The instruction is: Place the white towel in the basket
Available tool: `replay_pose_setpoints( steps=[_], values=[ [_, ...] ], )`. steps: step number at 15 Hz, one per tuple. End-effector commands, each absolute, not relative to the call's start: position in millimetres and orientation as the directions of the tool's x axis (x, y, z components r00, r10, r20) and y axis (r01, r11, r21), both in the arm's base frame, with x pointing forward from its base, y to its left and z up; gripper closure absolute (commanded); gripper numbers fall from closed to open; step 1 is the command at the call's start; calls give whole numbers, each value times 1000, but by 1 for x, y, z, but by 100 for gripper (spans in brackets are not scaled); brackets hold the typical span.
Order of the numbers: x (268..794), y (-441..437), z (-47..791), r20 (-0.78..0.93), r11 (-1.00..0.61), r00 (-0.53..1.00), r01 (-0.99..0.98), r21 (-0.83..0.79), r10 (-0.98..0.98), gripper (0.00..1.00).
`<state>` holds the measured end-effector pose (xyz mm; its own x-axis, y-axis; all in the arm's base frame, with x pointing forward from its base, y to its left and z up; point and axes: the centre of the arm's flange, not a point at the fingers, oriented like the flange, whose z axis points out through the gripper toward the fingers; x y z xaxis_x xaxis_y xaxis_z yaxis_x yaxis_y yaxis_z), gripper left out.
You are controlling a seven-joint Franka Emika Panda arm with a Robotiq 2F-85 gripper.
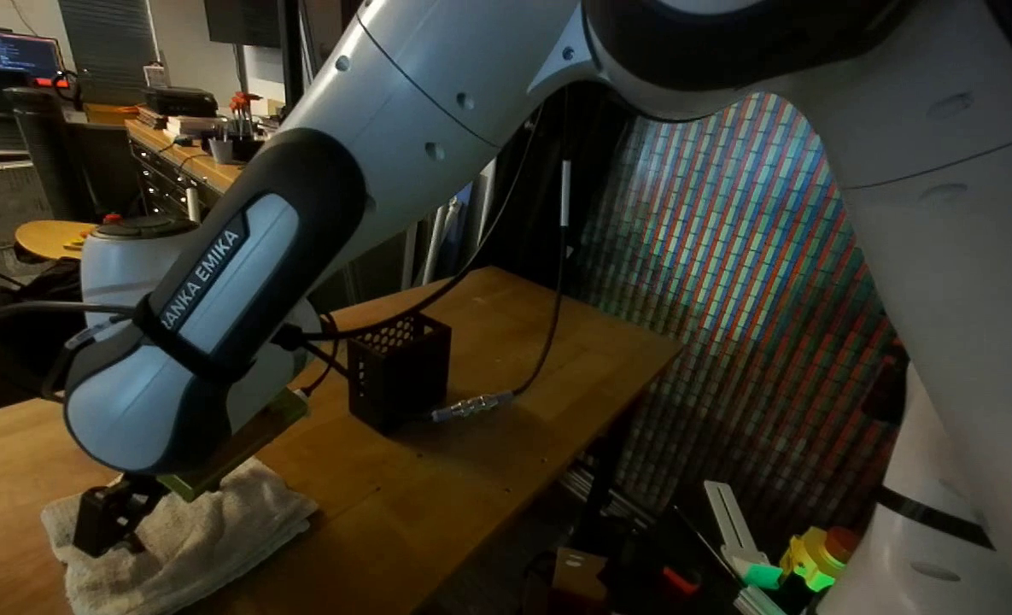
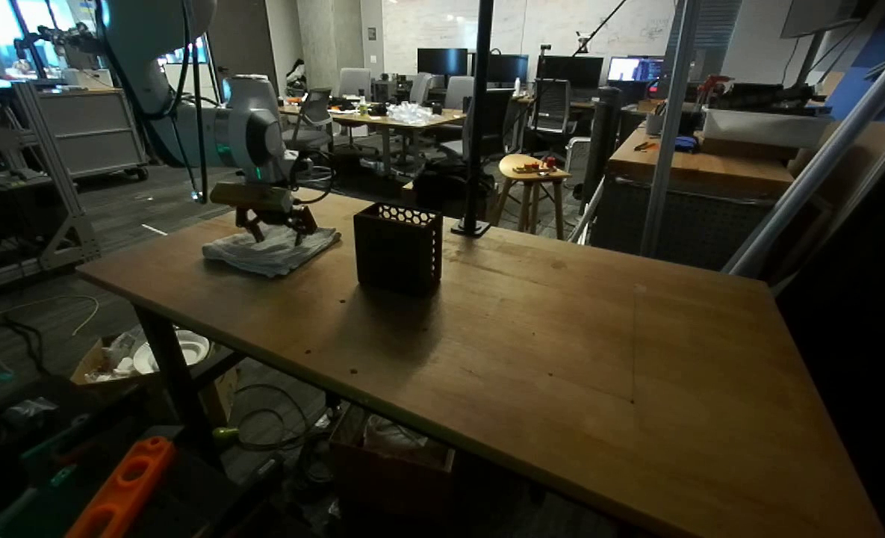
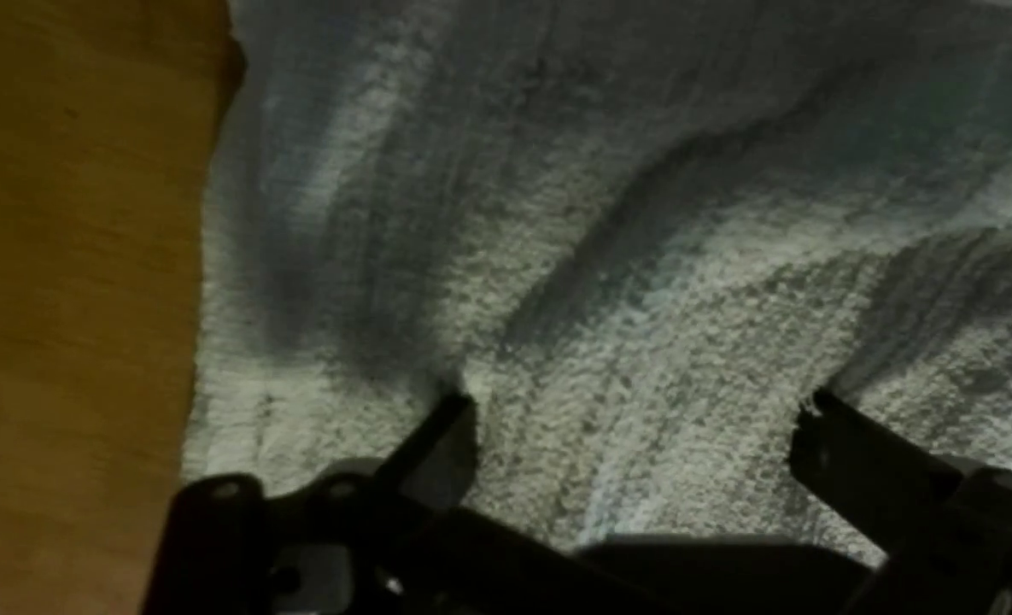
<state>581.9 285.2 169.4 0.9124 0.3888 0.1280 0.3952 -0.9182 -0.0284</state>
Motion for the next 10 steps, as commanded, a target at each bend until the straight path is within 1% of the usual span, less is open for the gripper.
replay_pose_setpoints(
  steps=[1,3,4,5,10],
  values=[
    [573,294,153,119,-886,887,456,-86,445,26],
    [564,303,152,114,-874,880,472,-112,460,30],
    [560,307,151,110,-869,877,479,-125,467,36],
    [552,312,151,109,-864,876,481,-148,470,47],
    [529,317,162,103,-860,885,466,-208,454,84]
  ],
)
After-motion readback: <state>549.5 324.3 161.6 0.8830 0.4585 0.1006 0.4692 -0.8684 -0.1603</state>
